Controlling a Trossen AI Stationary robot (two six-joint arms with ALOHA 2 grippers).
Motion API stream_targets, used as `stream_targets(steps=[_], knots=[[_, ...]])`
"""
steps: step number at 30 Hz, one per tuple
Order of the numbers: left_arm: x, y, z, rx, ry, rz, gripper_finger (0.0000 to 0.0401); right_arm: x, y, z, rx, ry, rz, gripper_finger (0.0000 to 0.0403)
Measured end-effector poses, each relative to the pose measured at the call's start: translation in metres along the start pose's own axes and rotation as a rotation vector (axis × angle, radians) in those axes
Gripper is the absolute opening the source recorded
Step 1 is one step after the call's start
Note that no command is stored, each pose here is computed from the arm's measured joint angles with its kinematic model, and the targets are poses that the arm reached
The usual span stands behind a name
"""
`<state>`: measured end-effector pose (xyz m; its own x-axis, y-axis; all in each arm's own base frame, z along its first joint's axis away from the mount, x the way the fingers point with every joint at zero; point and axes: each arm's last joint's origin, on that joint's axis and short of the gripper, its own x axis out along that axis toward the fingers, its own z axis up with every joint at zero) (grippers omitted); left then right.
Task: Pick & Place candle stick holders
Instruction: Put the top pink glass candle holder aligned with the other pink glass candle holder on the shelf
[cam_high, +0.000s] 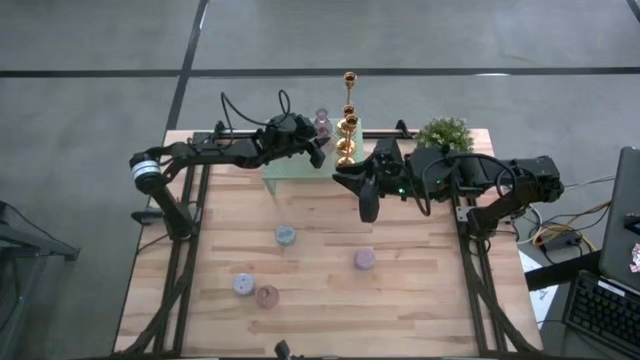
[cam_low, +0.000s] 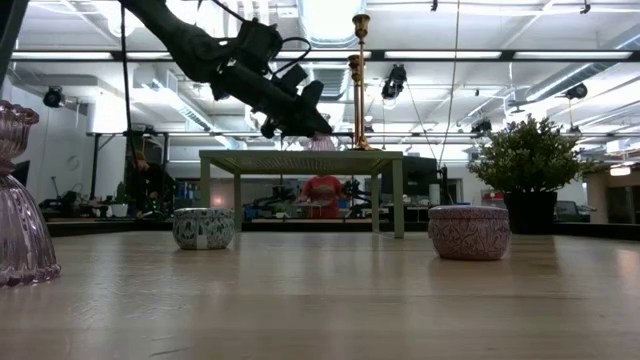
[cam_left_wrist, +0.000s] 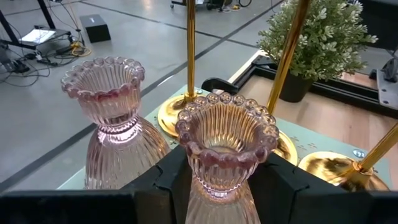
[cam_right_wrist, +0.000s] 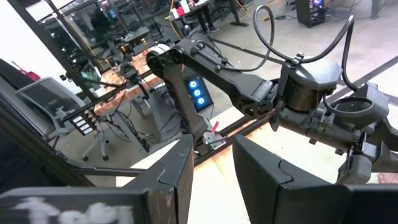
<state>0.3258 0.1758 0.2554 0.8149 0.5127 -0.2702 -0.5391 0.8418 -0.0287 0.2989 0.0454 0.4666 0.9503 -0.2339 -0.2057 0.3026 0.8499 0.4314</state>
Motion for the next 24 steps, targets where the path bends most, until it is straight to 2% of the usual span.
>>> stream_targets(steps=[16, 24], knots=[[-0.0023, -0.0014, 0.0008, -0.034, 0.012, -0.034, 0.0144, 0.0002, -0.0005, 0.0004, -0.03, -0.002, -0.002, 0.0099], [-0.0026, -0.001, -0.0016, -0.052, 0.039, -0.026, 0.0202, 0.0004, -0.0006, 0.0005, -0.026, -0.003, -0.002, 0.0092]])
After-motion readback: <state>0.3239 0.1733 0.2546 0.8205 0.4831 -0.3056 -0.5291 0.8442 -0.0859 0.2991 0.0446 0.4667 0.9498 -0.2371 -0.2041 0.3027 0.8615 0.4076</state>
